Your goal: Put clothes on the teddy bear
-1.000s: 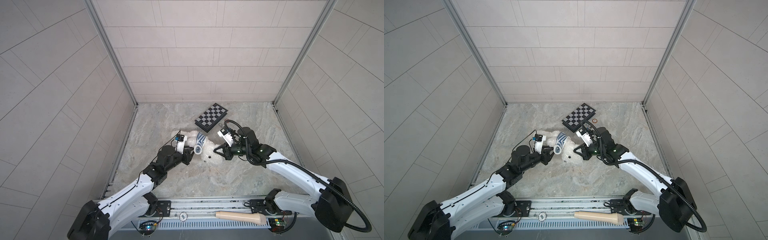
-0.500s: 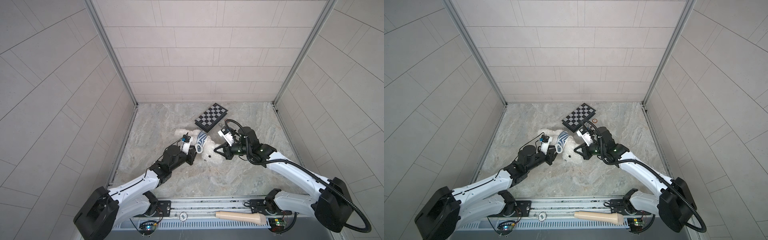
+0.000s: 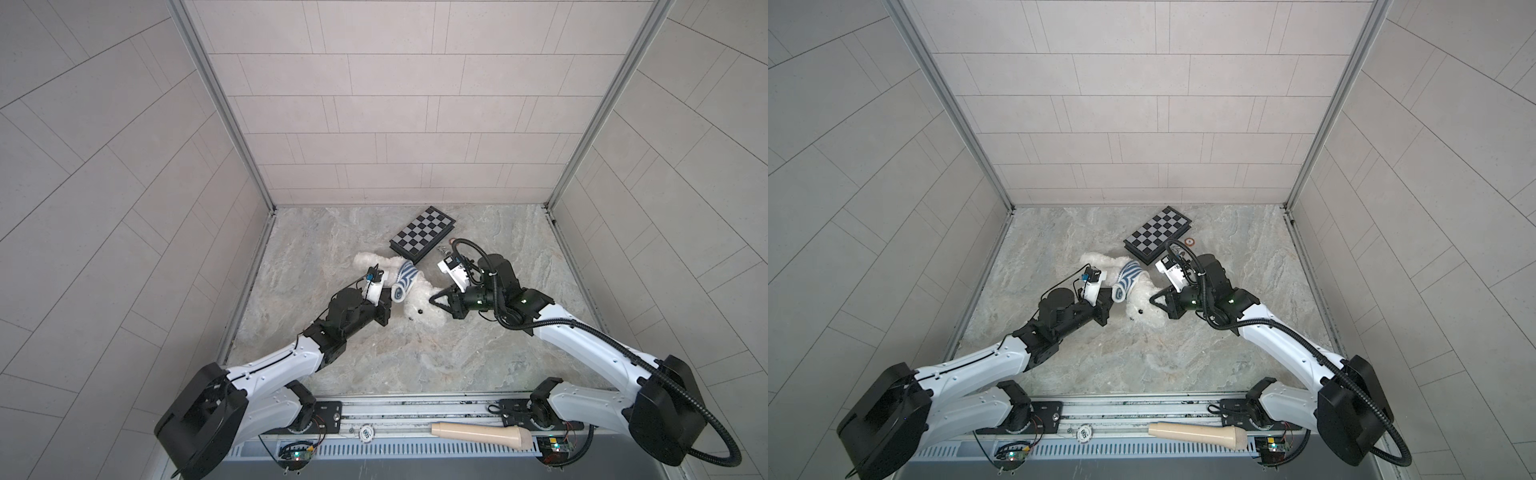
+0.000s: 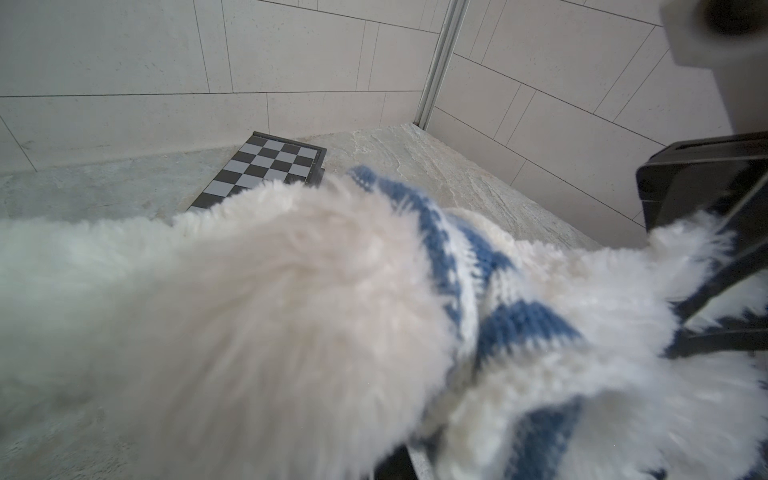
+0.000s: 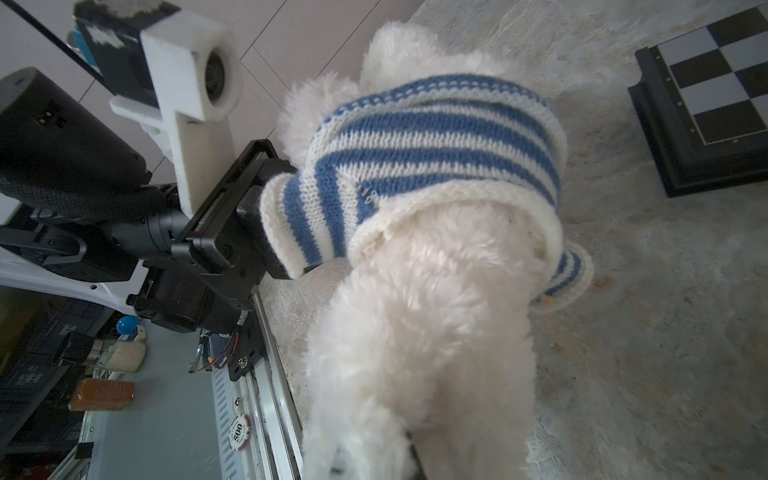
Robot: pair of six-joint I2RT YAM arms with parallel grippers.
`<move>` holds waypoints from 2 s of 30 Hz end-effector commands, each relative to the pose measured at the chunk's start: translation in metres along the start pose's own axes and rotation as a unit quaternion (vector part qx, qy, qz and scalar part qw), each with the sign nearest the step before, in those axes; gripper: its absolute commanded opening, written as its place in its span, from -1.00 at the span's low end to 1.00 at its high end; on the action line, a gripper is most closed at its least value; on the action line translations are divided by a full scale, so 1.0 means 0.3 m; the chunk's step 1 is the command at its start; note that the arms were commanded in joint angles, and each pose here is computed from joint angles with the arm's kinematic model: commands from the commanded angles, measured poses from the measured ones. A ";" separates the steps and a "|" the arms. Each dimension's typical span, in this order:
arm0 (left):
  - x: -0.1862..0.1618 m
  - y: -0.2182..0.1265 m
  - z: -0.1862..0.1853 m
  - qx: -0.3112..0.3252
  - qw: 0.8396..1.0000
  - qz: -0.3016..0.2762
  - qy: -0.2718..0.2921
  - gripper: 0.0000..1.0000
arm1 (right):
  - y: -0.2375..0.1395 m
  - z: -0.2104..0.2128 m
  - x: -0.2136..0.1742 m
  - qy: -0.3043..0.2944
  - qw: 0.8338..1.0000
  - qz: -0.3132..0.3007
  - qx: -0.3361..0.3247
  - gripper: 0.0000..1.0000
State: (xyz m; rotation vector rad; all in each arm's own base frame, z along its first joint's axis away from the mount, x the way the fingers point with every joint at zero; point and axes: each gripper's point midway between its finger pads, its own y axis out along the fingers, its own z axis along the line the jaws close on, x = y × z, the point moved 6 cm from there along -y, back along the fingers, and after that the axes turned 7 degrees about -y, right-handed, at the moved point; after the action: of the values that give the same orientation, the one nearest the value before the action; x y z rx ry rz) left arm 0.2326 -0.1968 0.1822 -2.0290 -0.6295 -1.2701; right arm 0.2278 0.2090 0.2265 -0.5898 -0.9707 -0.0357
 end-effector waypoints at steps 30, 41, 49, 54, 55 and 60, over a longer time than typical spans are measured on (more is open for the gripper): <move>0.146 -0.096 -0.135 -0.064 0.987 -0.079 -0.126 -1.00 | -0.049 -0.099 -0.136 -0.089 0.976 0.114 -0.163 -1.00; 0.178 -0.138 -0.070 -0.047 0.972 -0.137 -0.185 -1.00 | -0.016 -0.053 -0.173 -0.197 0.942 0.187 -0.196 -1.00; 0.192 -0.154 -0.155 -0.144 0.961 -0.155 -0.177 -1.00 | 0.016 -0.037 -0.194 -0.239 0.918 0.238 -0.207 -1.00; 0.225 -0.173 -0.140 -0.125 0.958 -0.177 -0.190 -1.00 | 0.027 -0.025 -0.200 -0.267 0.905 0.256 -0.211 -1.00; 0.228 -0.174 -0.124 -0.105 0.958 -0.178 -0.197 -1.00 | 0.026 -0.022 -0.201 -0.273 0.903 0.256 -0.212 -1.00; 0.195 -0.214 0.008 -0.001 0.946 -0.207 -0.251 -1.00 | 0.009 0.002 -0.199 -0.297 0.906 0.227 -0.201 -1.00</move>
State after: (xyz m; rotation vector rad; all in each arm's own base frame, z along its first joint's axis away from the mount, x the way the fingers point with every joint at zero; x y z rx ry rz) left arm 0.2062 -0.1754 0.2317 -2.3765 -1.0624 -0.9883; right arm 0.2043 0.2109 0.1850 -1.2091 -1.3683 0.3163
